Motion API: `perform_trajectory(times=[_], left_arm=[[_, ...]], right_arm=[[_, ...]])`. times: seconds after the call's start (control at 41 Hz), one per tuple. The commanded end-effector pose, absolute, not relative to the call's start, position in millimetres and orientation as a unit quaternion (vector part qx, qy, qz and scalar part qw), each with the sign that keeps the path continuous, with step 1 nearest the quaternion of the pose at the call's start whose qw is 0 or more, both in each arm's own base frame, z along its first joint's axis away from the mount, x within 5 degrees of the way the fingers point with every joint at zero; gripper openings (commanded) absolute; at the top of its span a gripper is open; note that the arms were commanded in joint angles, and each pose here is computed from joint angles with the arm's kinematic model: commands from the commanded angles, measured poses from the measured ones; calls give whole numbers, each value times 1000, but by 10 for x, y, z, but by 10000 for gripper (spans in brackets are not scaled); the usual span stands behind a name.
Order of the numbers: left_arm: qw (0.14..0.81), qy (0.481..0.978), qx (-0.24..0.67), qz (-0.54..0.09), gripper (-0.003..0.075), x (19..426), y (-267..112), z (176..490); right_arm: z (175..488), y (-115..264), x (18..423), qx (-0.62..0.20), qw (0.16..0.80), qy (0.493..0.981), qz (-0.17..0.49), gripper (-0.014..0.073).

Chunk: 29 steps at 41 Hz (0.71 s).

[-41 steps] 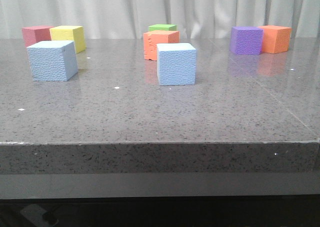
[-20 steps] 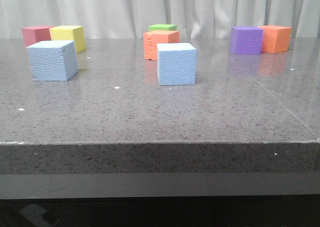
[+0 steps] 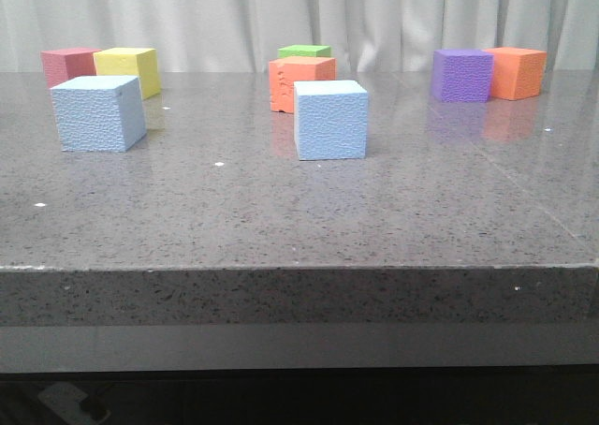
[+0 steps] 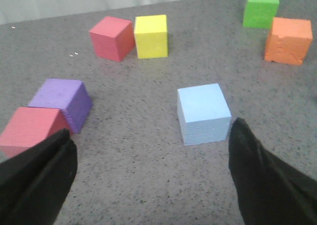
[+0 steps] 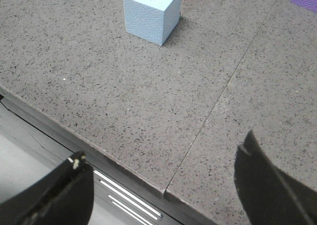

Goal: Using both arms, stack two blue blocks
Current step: 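Open the right gripper, release the cube, and lift away, then lower the left gripper onto the other light-blue cube and grasp it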

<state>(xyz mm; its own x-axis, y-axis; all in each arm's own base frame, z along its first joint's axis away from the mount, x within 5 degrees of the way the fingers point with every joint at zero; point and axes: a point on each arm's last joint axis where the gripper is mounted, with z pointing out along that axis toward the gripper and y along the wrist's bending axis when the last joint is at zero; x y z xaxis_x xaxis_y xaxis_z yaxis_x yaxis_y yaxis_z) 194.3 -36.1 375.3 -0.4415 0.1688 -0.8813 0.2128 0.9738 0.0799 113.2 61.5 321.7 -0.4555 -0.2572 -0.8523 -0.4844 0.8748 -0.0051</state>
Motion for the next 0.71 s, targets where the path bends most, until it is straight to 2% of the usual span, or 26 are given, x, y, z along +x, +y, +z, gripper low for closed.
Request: perform_trajectory(times=[0.0, 0.366, 0.683], left_arm=[[529, 837, 140, -23, 624, 2173, -509, 3895], [403, 901, 159, -20, 623, 3088, -833, 3709], [347, 929, 121, -39, 623, 3596, -995, 3520]], right_arm=[[3346, 616, 1147, -214, 510, 824, 126, 589], [3346, 616, 1147, -214, 510, 824, 126, 589], [3346, 616, 1147, -214, 510, 824, 126, 589]])
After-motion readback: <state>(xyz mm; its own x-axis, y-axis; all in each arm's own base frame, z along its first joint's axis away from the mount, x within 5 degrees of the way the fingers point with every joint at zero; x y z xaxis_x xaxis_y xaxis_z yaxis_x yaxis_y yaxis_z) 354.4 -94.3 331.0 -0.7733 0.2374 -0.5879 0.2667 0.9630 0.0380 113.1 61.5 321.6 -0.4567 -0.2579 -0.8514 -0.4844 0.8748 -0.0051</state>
